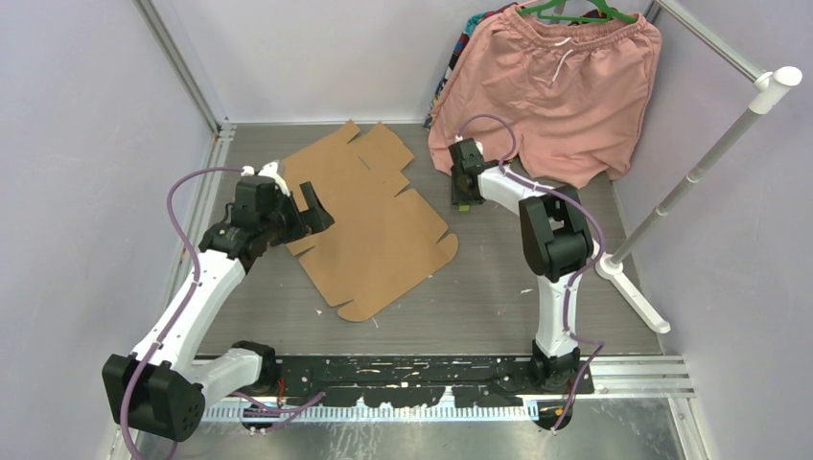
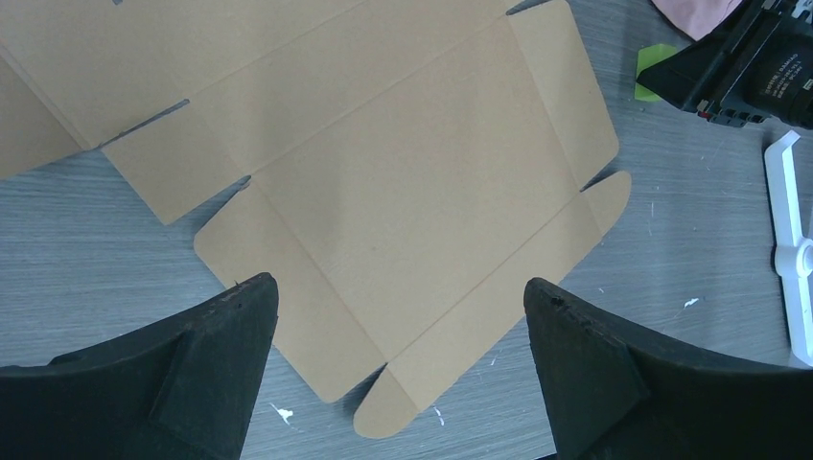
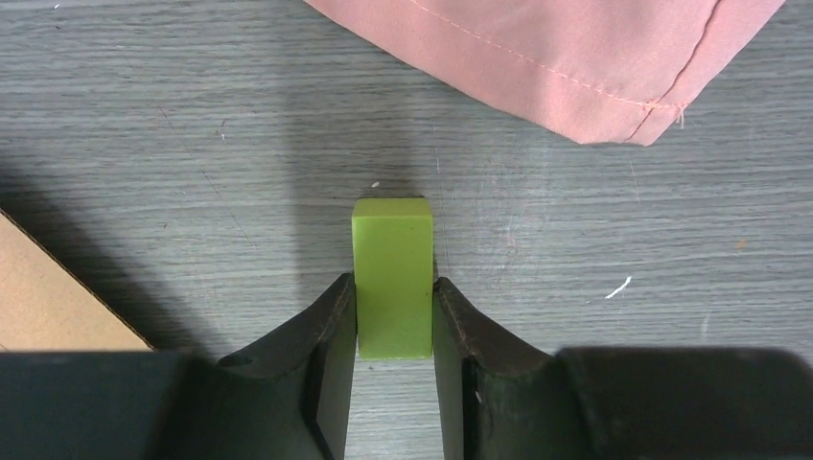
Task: Fold the paper box
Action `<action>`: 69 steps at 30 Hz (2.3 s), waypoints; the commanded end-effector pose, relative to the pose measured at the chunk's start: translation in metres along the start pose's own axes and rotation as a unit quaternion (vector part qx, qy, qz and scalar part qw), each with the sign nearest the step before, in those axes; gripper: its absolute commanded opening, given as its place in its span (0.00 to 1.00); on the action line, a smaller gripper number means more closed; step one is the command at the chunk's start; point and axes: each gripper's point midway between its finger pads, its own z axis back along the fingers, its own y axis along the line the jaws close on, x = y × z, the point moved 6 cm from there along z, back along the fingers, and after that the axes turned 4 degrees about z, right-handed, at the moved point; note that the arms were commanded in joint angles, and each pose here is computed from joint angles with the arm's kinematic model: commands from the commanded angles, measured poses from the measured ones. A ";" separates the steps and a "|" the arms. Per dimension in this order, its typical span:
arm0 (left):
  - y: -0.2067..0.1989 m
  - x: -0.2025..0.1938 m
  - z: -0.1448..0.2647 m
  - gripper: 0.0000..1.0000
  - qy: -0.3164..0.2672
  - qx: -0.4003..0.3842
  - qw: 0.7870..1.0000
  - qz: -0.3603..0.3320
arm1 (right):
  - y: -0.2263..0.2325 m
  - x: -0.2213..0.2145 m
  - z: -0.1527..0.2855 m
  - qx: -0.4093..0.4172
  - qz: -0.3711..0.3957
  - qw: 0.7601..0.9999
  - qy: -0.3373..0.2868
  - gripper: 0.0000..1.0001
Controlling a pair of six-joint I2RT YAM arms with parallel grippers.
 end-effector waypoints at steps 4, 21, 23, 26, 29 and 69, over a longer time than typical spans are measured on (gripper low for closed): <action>-0.003 0.005 0.009 1.00 -0.012 -0.014 1.000 -0.013 | -0.016 -0.017 0.025 -0.028 -0.025 0.999 -0.008 0.26; 0.004 -0.003 0.012 1.00 -0.023 -0.006 1.000 -0.002 | -0.092 -0.106 0.096 -0.084 -0.155 0.984 0.011 0.39; 0.008 -0.003 0.012 1.00 -0.025 0.010 1.000 0.002 | -0.093 -0.106 0.101 -0.076 -0.159 0.984 0.009 0.49; 0.012 -0.004 0.012 1.00 -0.015 0.033 0.999 0.003 | -0.091 -0.100 0.111 -0.060 -0.162 0.985 -0.001 0.64; 0.015 -0.005 0.013 1.00 -0.007 0.048 0.999 0.002 | -0.087 -0.088 0.123 -0.037 -0.157 0.987 -0.017 0.78; 0.082 -0.041 -0.036 0.98 0.033 0.108 0.980 0.161 | 0.064 0.020 0.040 0.268 0.020 0.963 0.010 0.86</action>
